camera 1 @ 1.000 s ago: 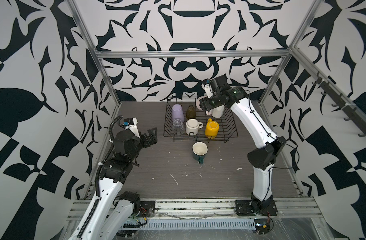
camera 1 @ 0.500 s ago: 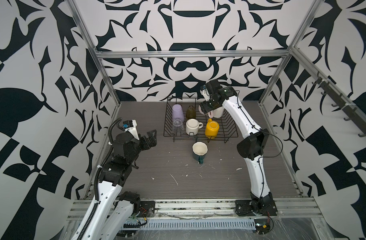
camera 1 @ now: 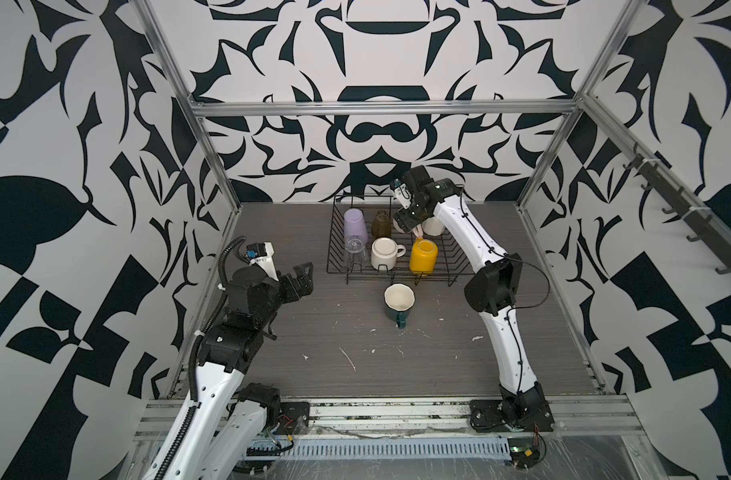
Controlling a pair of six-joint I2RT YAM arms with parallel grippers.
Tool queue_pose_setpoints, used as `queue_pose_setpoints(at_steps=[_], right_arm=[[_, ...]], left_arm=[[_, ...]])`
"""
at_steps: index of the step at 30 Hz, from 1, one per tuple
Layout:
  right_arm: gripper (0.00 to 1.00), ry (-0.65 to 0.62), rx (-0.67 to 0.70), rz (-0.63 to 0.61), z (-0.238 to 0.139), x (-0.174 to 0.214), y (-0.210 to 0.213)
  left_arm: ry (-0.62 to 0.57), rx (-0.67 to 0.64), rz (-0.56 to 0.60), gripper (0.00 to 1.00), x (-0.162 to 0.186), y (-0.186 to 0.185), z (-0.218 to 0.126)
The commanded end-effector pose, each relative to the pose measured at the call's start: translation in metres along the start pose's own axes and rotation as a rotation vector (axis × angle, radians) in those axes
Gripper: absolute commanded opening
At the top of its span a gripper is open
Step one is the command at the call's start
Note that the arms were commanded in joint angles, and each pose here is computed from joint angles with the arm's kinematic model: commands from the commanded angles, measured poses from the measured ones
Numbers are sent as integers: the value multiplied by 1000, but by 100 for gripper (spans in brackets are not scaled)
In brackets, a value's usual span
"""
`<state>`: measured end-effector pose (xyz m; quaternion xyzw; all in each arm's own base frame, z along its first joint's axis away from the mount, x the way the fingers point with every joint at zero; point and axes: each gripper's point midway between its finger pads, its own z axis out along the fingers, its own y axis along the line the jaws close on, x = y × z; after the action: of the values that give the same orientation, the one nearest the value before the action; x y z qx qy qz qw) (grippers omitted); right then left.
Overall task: Load the cups into the dish rack
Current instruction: 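Lower the pink-white mug into the rack beside the white mug with the right gripper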
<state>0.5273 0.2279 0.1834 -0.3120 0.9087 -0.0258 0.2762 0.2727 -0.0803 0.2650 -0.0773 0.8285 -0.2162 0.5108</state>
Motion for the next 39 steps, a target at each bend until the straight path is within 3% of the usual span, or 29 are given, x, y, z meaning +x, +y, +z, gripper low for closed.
queue_pose_setpoints(at_steps=[1,21,39], right_arm=[[0,-122,58,-33,-30,-30,-16],[0,-138,88,-60,-38,-34,-22],[0,-57,61,-101,3,-16,-14]], left_arm=[[11,-6,-15,99,4,3,0],[16,-1,-29,99,6,2,0],[19,-3,-32,99,8,3,-2]])
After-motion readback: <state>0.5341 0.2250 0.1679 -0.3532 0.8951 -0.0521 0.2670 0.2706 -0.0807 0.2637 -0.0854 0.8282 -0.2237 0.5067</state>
